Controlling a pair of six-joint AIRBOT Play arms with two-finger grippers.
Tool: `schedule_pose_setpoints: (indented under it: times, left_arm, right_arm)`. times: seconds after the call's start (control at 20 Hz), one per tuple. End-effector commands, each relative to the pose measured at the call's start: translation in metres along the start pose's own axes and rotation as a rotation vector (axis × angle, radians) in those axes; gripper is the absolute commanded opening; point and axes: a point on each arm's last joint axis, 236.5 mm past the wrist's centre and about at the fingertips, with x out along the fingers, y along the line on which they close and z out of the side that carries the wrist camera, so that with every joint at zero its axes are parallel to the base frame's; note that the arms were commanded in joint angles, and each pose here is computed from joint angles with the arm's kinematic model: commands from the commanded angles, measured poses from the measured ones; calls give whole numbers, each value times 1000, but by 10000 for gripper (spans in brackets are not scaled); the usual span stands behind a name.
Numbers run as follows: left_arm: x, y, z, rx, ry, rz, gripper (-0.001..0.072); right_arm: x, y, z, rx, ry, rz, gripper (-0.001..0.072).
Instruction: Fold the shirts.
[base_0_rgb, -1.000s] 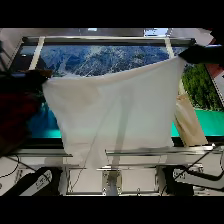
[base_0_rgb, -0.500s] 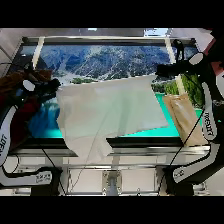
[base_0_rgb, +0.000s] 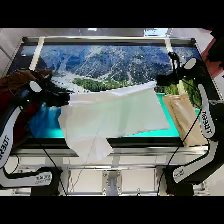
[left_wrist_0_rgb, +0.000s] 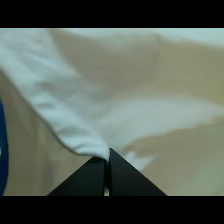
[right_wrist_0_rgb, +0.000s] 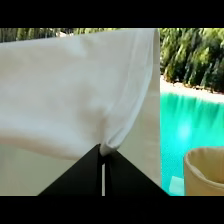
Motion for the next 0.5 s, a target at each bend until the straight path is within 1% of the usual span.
schedule_pose_setpoints:
  times: [0.0,0.15,0.3,0.45]
  left_arm:
    - [6,-2,-27,11,91,-3,15]
    - [15,11,-49,-18,148,35,15]
    - [22,40,-73,-43,204,139,15]
    - [25,47,-78,-44,213,162,15]
  right_arm:
    - [26,-4,-29,29,62,-3,31]
    - [47,-12,-45,53,69,-18,30]
    - [59,-18,-52,68,55,-34,30]
    - [67,-21,-59,77,70,-36,30]
